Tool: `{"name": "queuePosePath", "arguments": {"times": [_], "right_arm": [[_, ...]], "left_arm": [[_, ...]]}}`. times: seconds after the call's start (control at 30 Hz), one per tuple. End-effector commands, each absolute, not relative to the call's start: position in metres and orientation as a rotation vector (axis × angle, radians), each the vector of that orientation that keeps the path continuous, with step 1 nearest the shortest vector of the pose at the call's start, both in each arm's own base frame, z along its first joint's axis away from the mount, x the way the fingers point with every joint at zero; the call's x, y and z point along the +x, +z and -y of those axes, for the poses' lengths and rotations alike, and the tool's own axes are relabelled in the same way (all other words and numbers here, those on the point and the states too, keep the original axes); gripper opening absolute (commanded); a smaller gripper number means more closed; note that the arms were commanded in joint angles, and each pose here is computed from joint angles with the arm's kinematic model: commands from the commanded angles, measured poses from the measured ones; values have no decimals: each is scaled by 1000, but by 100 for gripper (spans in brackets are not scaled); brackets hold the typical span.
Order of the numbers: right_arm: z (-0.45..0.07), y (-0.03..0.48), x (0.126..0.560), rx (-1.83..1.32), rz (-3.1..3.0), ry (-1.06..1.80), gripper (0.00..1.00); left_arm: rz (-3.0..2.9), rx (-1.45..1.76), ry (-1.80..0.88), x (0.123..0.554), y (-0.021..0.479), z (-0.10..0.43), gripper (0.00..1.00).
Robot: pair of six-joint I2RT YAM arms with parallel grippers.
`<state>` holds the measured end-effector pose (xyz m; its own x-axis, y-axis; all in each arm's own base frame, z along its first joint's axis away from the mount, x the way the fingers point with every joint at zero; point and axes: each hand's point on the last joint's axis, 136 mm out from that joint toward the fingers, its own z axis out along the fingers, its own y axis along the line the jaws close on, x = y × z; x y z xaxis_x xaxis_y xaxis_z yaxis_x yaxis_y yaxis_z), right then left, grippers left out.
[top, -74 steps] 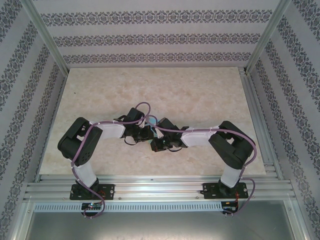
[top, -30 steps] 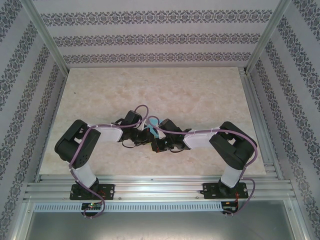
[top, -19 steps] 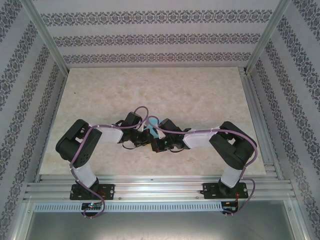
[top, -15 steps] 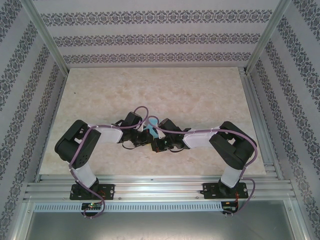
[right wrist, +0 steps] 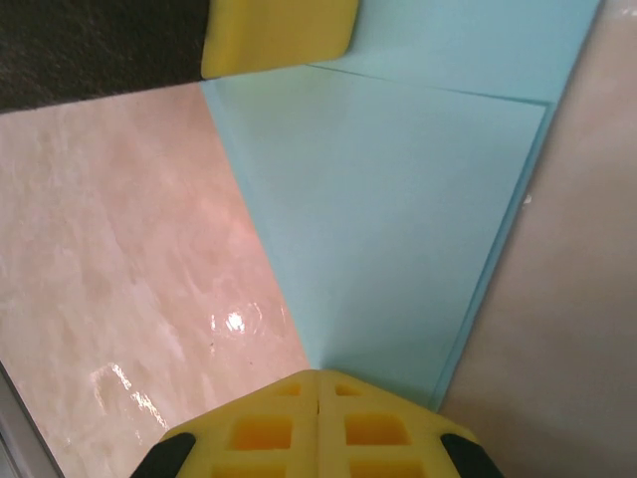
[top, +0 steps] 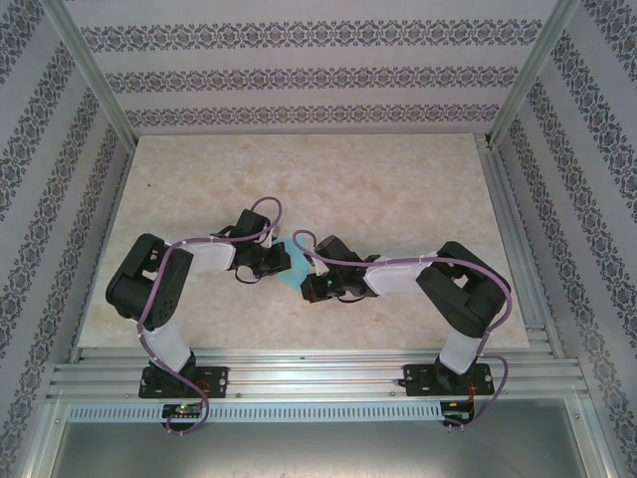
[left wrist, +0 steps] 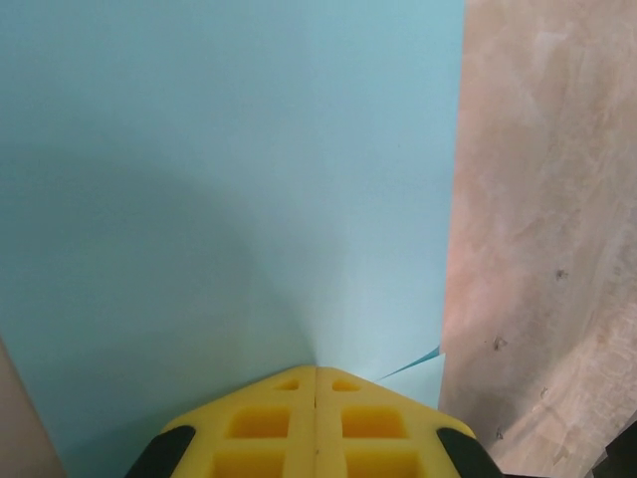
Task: Fold a paper plane with a square sheet of paper (fold left side to right side)
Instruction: Third fold the triangle at the center of the table.
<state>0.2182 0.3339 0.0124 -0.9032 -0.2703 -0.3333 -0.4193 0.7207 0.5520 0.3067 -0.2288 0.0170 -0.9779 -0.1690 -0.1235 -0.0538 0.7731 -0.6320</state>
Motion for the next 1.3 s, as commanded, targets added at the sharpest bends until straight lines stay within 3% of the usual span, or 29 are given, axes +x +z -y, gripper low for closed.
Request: {"name": "queuePosePath", "arguments": {"times": [0.0,0.23,0.43,0.67,0.93,1.27], "right_arm": [[-294,-36,181,-551,-2938,760,0],[-296,-36,182,-558,-2937,771,0],[-298,-36,182,-566,-2939,781,0],[-302,-37,181,-578,-2946,805,0],[-303,-37,180,-587,-2954,805,0],[-305,-36,181,-592,-2960,792,0]], "left_arm": [[-2816,-285,-712,313,-10,179,0],[-2806,-291,-696,310,-9,162,1],[-2686,-145,-831,332,47,181,13],[-2603,-17,-996,313,86,205,12],[-2630,63,-1147,267,78,242,5],[-2716,46,-1100,263,42,258,3]]}}
